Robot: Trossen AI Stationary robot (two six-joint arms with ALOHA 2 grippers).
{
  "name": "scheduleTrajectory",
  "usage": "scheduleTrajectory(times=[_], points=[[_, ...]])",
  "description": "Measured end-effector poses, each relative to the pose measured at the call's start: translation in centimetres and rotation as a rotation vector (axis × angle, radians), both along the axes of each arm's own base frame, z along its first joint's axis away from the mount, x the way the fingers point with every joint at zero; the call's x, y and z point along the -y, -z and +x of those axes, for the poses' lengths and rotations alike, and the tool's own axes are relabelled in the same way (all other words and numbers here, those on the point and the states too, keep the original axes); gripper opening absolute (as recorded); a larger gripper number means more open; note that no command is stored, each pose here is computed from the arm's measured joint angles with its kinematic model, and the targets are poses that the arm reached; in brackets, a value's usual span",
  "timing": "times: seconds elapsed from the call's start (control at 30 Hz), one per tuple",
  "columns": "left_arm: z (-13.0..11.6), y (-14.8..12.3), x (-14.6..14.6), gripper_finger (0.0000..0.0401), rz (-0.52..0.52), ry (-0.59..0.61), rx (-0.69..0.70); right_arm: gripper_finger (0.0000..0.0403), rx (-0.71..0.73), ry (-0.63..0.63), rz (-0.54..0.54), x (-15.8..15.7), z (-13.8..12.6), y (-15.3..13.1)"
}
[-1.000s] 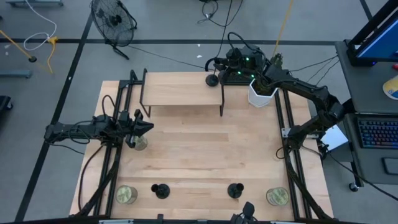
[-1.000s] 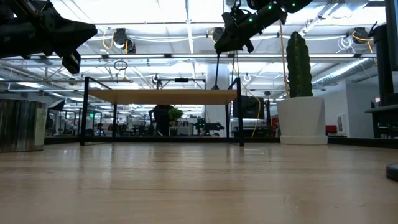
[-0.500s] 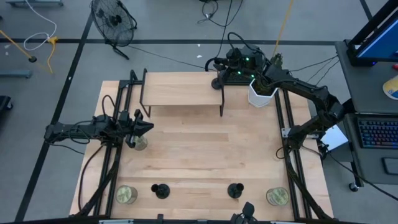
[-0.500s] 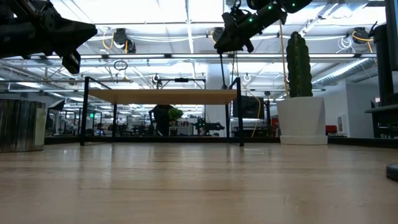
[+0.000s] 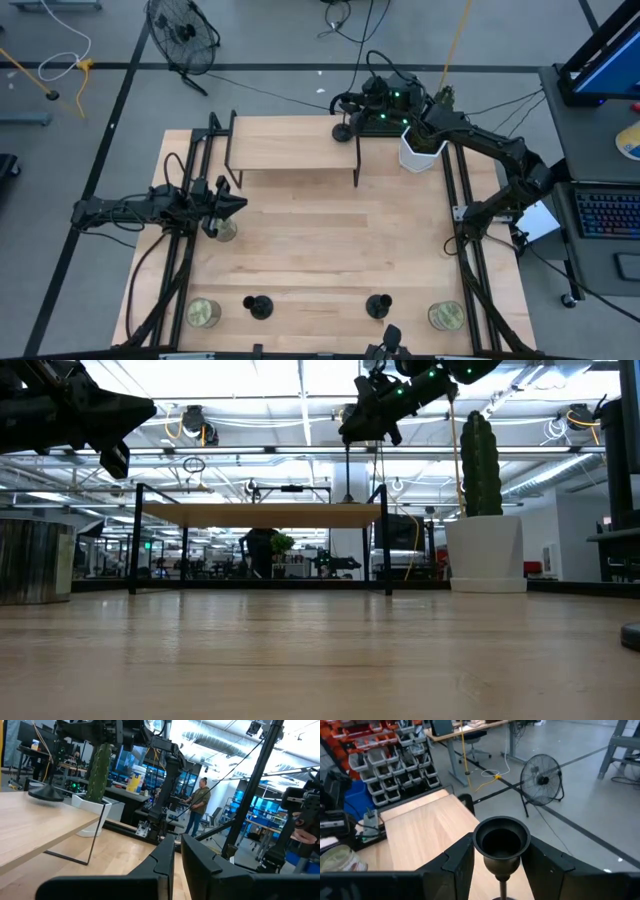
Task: Pick & Place candle stick holders
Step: Put the top black candle holder on the shelf
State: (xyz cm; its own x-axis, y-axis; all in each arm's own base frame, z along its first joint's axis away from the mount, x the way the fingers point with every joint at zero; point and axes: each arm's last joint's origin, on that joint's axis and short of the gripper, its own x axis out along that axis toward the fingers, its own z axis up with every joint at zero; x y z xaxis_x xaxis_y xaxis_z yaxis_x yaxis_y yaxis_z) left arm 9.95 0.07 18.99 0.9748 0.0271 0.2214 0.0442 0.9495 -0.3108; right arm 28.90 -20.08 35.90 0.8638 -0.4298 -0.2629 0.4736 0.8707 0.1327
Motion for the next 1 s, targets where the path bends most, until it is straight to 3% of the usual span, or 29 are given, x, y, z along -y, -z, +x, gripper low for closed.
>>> scheduleTrajectory(times=[1.0], points=[[0.0,0.0,0.0,0.0037,0.0,0.001,0.0,0.0155,0.025,0.02,-0.06,0.4,0.3,1.2]])
